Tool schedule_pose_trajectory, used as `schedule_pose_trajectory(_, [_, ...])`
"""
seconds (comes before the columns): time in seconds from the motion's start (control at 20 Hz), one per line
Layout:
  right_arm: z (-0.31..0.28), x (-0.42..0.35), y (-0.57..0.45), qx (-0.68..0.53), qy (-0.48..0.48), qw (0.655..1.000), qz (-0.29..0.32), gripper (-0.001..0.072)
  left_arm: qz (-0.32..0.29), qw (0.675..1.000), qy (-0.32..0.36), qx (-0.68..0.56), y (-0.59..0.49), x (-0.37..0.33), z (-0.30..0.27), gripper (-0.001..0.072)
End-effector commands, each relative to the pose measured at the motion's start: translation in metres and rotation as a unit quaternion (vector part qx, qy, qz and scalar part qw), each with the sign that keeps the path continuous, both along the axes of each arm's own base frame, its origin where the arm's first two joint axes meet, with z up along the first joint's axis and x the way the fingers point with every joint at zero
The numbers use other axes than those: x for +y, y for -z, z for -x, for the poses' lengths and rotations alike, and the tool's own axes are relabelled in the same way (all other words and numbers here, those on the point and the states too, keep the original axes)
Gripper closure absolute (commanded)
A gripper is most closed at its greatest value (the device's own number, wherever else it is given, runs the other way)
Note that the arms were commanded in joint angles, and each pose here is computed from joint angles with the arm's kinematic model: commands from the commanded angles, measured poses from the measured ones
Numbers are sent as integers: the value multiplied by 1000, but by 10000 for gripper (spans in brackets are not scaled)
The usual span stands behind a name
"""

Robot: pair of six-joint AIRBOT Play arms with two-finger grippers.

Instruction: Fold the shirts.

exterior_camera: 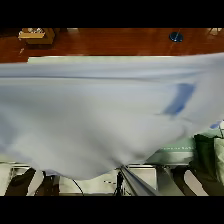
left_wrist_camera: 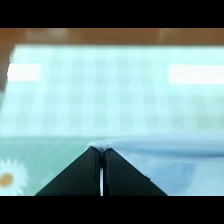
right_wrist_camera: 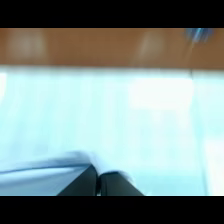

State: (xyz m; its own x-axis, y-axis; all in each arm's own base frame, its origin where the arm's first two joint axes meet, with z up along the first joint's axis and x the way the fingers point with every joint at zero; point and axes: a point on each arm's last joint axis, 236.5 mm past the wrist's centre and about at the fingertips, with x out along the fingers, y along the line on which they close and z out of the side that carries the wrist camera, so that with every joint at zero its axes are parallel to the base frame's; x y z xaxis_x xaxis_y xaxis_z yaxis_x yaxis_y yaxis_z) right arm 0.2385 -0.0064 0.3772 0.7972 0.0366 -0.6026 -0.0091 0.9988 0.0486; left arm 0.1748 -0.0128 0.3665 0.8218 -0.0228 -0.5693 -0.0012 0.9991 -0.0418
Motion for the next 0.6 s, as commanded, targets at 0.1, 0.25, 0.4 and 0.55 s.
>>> schedule_pose_trajectory(0.1, [-104, -15, 143, 210, -31, 974, -82, 694, 67, 986, -12, 149, 117, 30, -80, 689])
schedule_pose_trajectory(0.25, [-168, -1, 187, 222, -62, 962, -146, 694, 97, 980, 20, 174, 155, 29, -142, 689])
schedule_pose_trajectory(0.4, [-232, 15, 211, 173, -78, 970, -153, 694, 105, 976, 57, 181, 195, 19, -205, 688])
schedule_pose_trajectory(0.55, [-274, 26, 239, 151, -73, 973, -158, 693, 100, 969, 80, 213, 246, 14, -243, 688])
